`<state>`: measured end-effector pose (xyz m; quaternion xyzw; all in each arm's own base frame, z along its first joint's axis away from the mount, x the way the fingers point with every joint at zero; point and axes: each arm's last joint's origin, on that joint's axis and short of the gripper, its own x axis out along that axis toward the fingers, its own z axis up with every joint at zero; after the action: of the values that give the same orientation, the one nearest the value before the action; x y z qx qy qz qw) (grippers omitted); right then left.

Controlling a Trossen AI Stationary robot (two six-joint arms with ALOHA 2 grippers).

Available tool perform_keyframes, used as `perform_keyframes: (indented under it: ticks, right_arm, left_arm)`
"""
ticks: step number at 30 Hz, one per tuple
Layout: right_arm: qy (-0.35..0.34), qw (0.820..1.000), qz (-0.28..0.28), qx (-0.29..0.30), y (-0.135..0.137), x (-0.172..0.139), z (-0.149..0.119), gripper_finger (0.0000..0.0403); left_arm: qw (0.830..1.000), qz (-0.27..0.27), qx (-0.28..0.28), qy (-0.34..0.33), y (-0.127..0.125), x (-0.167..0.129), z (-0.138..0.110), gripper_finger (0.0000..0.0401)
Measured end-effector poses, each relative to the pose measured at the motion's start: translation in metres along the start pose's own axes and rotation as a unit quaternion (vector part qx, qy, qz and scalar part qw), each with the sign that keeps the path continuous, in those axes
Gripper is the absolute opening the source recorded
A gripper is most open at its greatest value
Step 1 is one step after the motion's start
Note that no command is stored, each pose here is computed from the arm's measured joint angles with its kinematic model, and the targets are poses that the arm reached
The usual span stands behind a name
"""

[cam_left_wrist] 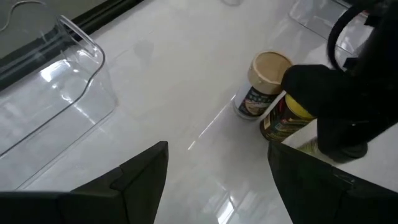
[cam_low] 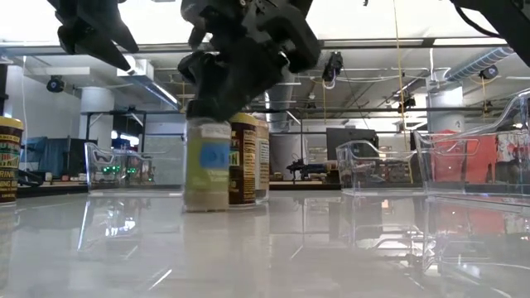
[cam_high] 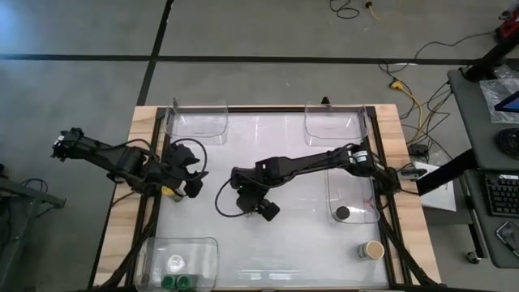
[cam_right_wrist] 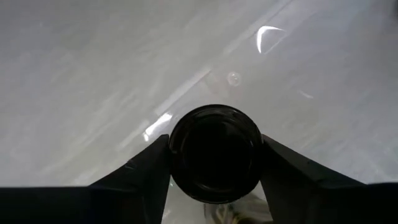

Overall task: Sort spices by type
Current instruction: Put the black seasoning bottle into the middle transparent bin

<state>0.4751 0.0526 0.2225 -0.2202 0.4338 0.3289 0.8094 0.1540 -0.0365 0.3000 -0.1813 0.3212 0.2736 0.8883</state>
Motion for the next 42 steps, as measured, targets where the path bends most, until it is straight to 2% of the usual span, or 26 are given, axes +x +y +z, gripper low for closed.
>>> perform_keyframes:
  ticks: [9,13,17,23,29,31,34,42]
  right_arm:
    - [-0.059,0.994,-0.023,0.085,0.011,-0.05,0.036,0.0198]
    - [-0.079,0.988,-0.028,0.132,0.022,-0.086,0.045,0.0204]
    - [-0.071,0.978,-0.047,0.19,0.039,-0.123,0.047,0.0203]
    - [-0.031,0.957,-0.093,0.273,0.074,-0.167,0.045,0.0199]
    - [0.005,0.932,-0.156,0.327,0.117,-0.198,0.04,0.0202]
    - [0.013,0.925,-0.174,0.338,0.132,-0.206,0.038,0.0199]
    - [0.014,0.919,-0.193,0.344,0.155,-0.216,0.034,0.0199]
    - [0.039,0.908,-0.206,0.363,0.213,-0.226,0.008,0.0199]
  left_arm:
    - [1.0,0.006,0.008,-0.01,0.0,0.0,0.001,0.0261]
    - [1.0,-0.018,0.024,-0.003,-0.003,0.0,0.002,0.0261]
    - [0.999,-0.03,0.042,-0.006,-0.005,0.0,0.003,0.0261]
    - [0.997,-0.036,0.073,-0.014,-0.007,0.0,0.004,0.0261]
    - [0.994,-0.063,0.014,-0.083,-0.016,-0.002,0.017,0.0261]
    - [0.993,-0.066,0.002,-0.102,-0.018,-0.003,0.02,0.0261]
    - [0.991,-0.072,0.016,-0.112,-0.02,-0.004,0.022,0.0261]
    - [0.99,-0.078,0.011,-0.113,-0.021,-0.004,0.022,0.0261]
